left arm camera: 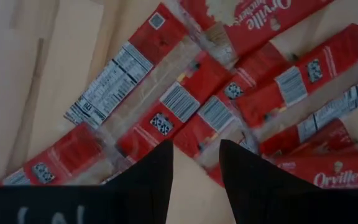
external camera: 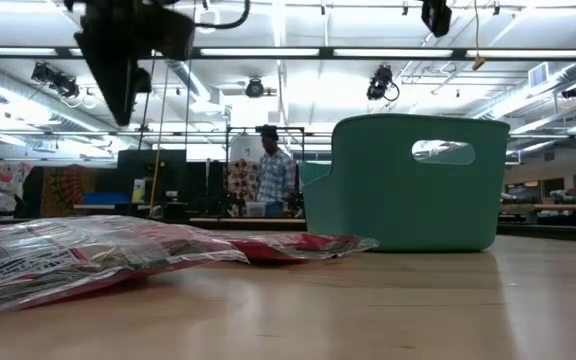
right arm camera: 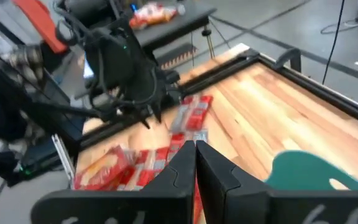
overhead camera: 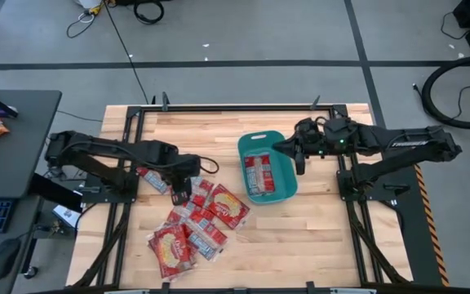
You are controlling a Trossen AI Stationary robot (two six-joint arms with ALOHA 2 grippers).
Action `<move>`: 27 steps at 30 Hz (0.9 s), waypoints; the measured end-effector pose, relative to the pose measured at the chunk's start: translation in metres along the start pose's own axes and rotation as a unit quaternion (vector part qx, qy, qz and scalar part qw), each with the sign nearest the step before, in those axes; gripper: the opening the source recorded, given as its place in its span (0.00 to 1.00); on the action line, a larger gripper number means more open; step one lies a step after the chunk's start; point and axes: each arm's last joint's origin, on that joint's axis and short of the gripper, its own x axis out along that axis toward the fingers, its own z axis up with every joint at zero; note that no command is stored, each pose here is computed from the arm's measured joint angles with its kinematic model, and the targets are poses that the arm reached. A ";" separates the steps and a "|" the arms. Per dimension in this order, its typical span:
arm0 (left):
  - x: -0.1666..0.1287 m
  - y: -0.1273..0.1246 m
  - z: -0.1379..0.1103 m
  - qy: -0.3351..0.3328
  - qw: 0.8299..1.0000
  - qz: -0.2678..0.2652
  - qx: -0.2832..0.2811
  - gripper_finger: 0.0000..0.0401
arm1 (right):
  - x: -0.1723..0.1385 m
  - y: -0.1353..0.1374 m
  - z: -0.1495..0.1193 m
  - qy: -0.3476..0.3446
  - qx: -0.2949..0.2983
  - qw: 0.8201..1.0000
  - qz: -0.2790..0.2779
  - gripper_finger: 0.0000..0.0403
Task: Sort popcorn bags into baskets
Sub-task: Put the red popcorn pack into the green bin
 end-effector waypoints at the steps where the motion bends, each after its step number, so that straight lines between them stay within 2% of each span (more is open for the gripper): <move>1: 0.002 0.003 -0.005 -0.002 1.000 -0.001 -0.009 0.34 | 0.002 0.002 0.001 0.006 -0.003 1.000 -0.003 0.04; 6: 0.013 0.011 -0.025 0.001 0.998 -0.021 -0.064 0.34 | 0.014 0.008 0.008 0.038 -0.032 0.999 -0.023 0.04; 10: 0.021 0.015 -0.036 0.017 0.994 -0.015 -0.110 0.34 | 0.024 0.010 0.014 0.046 -0.051 0.997 -0.031 0.04; 14: 0.025 0.016 -0.041 0.026 0.992 -0.017 -0.121 0.34 | 0.031 0.011 0.021 0.047 -0.058 0.997 -0.031 0.04; 22: -0.003 0.019 -0.052 -0.041 0.992 -0.059 -0.104 0.34 | 0.032 0.018 0.035 0.045 -0.069 0.996 -0.015 0.04; 27: -0.014 0.023 -0.056 -0.083 0.985 -0.035 -0.146 0.34 | 0.031 0.019 0.037 0.042 -0.074 0.996 -0.014 0.04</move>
